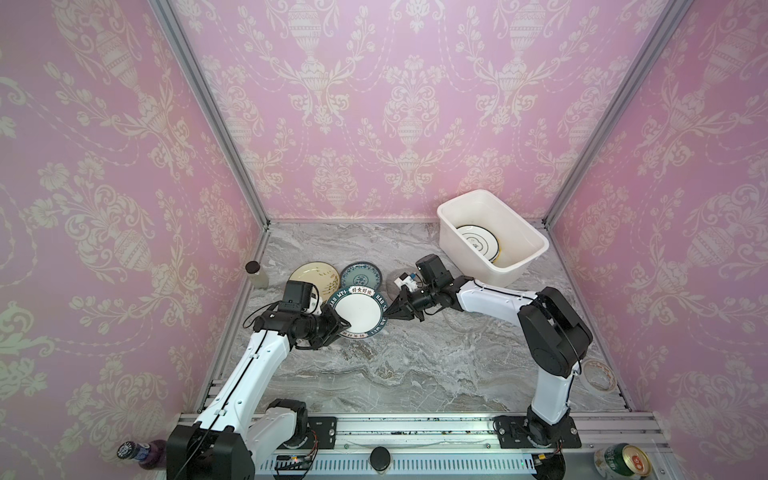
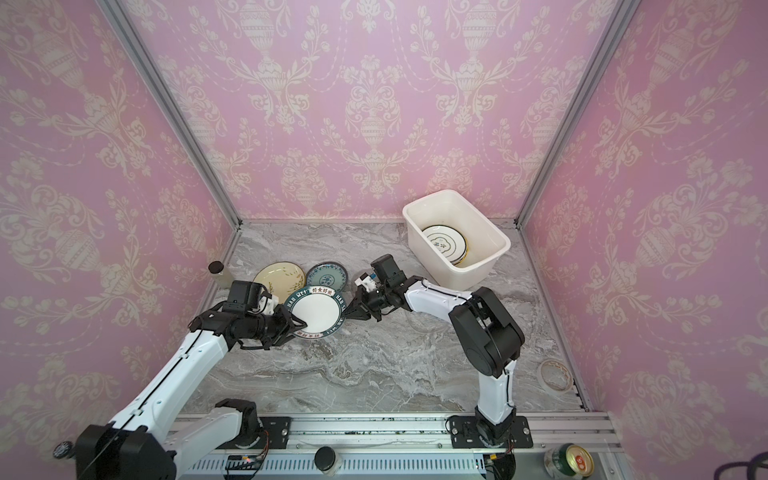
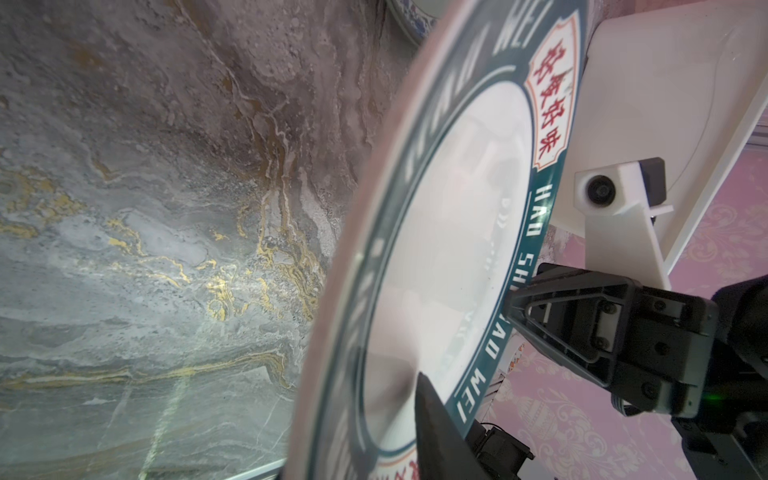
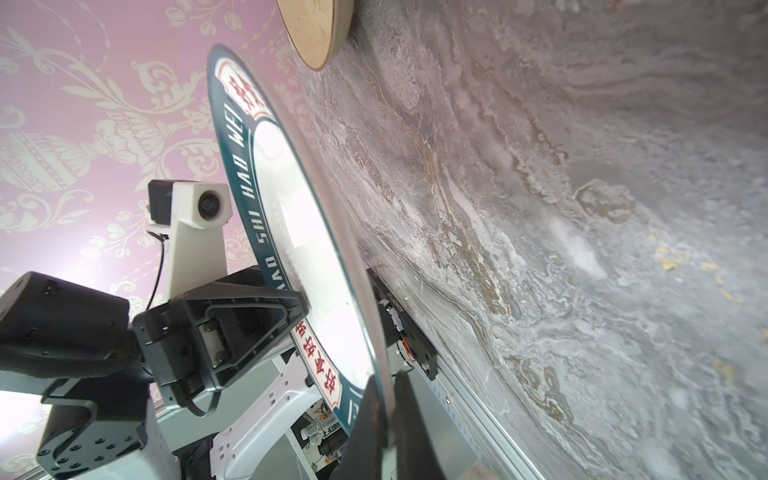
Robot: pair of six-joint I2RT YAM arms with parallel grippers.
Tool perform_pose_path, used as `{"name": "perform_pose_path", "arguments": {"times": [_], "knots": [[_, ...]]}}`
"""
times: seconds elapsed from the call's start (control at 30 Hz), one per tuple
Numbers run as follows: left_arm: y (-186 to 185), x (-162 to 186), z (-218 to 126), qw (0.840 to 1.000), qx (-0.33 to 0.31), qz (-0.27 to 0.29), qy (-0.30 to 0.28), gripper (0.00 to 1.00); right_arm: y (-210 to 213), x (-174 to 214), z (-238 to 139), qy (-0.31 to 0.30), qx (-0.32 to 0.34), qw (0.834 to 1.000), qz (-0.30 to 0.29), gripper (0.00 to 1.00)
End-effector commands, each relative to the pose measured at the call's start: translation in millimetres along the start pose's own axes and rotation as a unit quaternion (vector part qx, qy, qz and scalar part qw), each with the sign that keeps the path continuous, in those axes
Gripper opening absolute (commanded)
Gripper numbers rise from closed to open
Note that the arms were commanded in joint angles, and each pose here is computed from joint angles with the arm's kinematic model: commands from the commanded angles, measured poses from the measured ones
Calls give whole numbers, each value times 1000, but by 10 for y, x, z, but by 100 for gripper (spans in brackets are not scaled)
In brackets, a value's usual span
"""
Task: Place the plates into the plastic bin on the countertop
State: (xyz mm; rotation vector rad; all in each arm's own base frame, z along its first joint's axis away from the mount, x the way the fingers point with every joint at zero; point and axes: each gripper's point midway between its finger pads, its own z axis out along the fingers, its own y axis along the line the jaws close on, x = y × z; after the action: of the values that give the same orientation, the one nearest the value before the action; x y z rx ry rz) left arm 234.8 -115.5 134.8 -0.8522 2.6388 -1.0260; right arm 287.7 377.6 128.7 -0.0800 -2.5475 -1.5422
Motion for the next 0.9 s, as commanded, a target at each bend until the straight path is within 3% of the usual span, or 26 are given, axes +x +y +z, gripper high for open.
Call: {"name": "perform_pose_path", "arguments": {"times": [0.0,0.27,0.4,0.6,0.87], "knots": [[-107,-16,4,999,37,-1,-8,19,268,118,-34,13,-39,999,-20,0],[-103,-57,-38,999,41,-14,-31,7,276,44,-57,-3,-45,999,-8,0],[-148,-102,-79,997,54,-32,-49,0,327,-2,-106,-17,-50,999,-8,13],[-360,-244,-169,983,128,-101,-90,0,482,-99,-139,-44,-94,995,3,44],[-580,-391,-345,962,190,-147,-126,0,703,-210,-88,-68,-140,988,2,49]]}}
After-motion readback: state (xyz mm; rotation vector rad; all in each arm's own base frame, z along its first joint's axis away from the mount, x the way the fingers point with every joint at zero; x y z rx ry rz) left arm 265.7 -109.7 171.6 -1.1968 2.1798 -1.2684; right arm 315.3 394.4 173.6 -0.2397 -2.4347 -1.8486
